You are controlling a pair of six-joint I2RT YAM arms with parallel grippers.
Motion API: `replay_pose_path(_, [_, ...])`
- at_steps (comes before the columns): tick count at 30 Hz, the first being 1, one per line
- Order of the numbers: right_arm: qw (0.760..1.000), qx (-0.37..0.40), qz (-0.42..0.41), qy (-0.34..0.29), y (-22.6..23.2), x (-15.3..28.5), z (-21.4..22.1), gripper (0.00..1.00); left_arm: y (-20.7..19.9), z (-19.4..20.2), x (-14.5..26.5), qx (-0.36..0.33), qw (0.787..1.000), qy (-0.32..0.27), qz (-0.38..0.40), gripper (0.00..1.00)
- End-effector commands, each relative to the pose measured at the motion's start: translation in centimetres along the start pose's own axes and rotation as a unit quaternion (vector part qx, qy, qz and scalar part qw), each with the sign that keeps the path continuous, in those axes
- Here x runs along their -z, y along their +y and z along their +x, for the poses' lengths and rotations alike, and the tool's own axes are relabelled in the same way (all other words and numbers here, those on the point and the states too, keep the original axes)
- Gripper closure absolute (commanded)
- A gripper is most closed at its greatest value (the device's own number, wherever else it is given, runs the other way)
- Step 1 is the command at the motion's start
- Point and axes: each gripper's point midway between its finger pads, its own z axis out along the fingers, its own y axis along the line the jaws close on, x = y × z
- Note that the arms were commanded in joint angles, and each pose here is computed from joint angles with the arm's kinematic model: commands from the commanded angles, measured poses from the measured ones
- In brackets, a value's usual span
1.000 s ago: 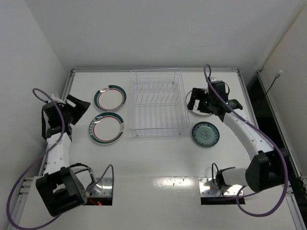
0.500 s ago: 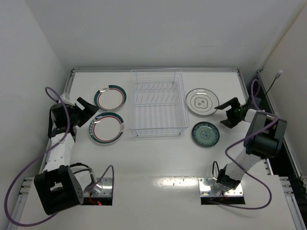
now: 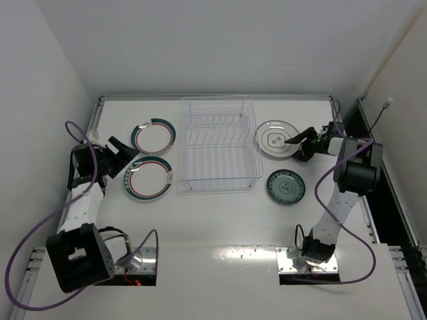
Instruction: Load the plates into the dish rack
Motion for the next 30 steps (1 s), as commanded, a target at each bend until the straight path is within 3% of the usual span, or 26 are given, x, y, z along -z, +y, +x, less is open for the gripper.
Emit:
replay_pose_path(1, [1.000, 0.007, 0.025, 0.017, -1.4, -2.2, 1.1, 0.45, -0.1, 0.0, -0.4, -0.001, 1.000, 0.005, 0.005, 0.22])
replay_pose_path(7, [0.999, 0.009, 0.044, -0.003, -1.6, -1.6, 0.7, 0.92, 0.0, 0.0, -0.5, 0.002, 1.000, 0.010, 0.002, 0.22])
replay_pose_path(9, [0.998, 0.038, 0.045, -0.023, -0.5, -0.4, 0.0, 1.00, 0.0, 0.0, -0.5, 0.002, 1.000, 0.010, 0.002, 0.22])
replay_pose_path(15, [0.975, 0.152, 0.068, -0.149, 6.8, 5.9, -2.6, 1.00, 0.2, 0.1, -0.7, 0.004, 1.000, 0.013, 0.000, 0.22])
replay_pose_path(16, [0.957, 0.169, 0.082, -0.219, 9.1, 9.2, -3.9, 1.00, 0.2, 0.1, -0.7, 0.004, 1.000, 0.013, 0.000, 0.22])
replay_pose_path(20, [0.910, 0.238, 0.076, -0.330, 15.5, 15.2, -2.4, 1.00, 0.2, 0.1, -0.7, 0.004, 1.000, 0.013, 0.000, 0.22])
replay_pose_path(23, [0.888, 0.286, 0.065, -0.354, 19.8, 16.7, -0.1, 1.00, 0.1, 0.1, -0.7, 0.008, 1.000, 0.013, -0.001, 0.22])
replay_pose_path(27, [0.871, 0.313, 0.083, -0.368, 21.7, 16.4, 2.3, 1.00, 0.1, 0.2, -0.9, 0.008, 1.000, 0.016, 0.003, 0.22])
replay_pose_path(30, [0.866, 0.338, 0.123, -0.347, 21.3, 13.5, 4.1, 1.00, 0.1, 0.2, -0.9, 0.008, 1.000, 0.016, 0.003, 0.22])
